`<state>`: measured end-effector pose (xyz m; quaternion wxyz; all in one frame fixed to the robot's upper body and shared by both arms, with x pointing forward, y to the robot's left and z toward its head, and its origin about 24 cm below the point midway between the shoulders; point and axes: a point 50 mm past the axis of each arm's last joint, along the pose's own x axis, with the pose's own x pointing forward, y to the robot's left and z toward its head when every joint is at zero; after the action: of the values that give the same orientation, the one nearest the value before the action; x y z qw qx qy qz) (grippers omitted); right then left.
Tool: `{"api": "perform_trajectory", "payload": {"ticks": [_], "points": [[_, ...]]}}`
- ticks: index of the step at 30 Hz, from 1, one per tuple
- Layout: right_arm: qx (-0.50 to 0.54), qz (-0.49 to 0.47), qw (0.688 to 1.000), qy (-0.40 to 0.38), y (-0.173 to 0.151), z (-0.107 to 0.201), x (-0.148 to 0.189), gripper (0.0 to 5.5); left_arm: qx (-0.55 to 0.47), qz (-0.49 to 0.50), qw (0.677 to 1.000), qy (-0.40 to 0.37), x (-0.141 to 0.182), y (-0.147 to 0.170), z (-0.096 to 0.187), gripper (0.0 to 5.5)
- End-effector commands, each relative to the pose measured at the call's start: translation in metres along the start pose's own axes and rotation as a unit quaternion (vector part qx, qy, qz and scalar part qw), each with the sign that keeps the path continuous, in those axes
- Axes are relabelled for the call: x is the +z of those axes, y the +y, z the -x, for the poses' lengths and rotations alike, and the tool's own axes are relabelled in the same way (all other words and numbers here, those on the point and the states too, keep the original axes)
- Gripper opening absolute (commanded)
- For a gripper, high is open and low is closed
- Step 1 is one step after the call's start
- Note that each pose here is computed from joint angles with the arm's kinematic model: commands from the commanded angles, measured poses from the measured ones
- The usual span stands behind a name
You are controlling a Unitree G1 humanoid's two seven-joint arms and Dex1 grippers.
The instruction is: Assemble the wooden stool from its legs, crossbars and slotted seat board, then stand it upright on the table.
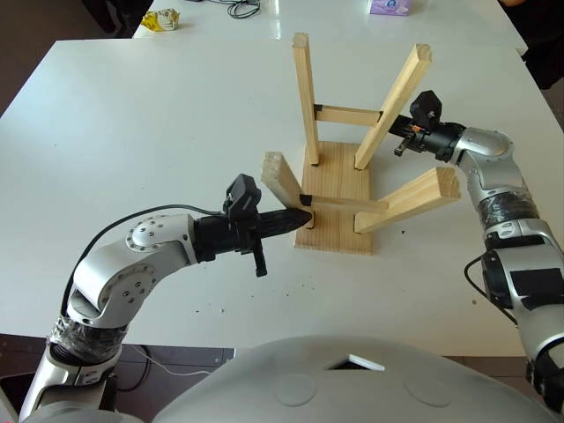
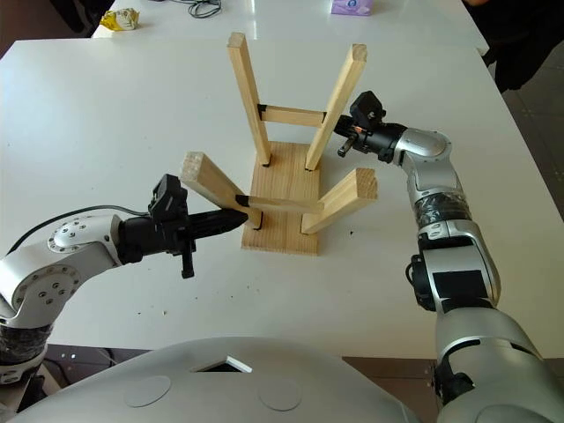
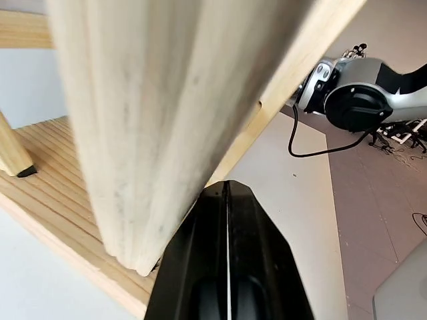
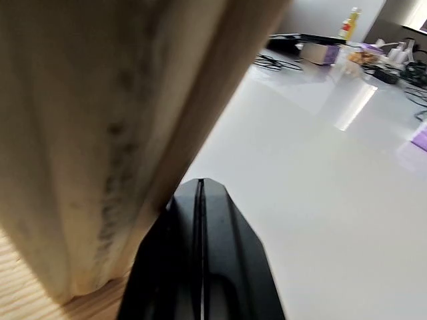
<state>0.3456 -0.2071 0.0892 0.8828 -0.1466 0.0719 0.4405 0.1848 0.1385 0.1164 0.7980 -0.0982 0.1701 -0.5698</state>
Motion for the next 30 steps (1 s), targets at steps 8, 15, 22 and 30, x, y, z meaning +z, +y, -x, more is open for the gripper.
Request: {"api": "perform_trajectory", "payload": {"ticks": [8,15,22,30], "points": [[0.154,-0.004,0.988,-0.032,0.035,0.008,0.011,0.00,0.102,-0.024,0.994,0.044,-0.019,0.041,0.024,0.03],[0.252,-0.036,0.967,-0.030,0.081,0.036,0.015,0.00,0.117,-0.068,0.988,0.074,-0.023,0.081,0.041,0.03],[0.224,-0.044,0.974,-0.011,0.083,0.044,0.010,0.00,0.109,-0.070,0.988,0.084,-0.040,0.084,0.043,0.03],[0.173,-0.038,0.984,-0.011,0.082,0.016,-0.005,0.00,0.146,-0.074,0.984,0.065,-0.029,0.086,0.069,0.03]]}}
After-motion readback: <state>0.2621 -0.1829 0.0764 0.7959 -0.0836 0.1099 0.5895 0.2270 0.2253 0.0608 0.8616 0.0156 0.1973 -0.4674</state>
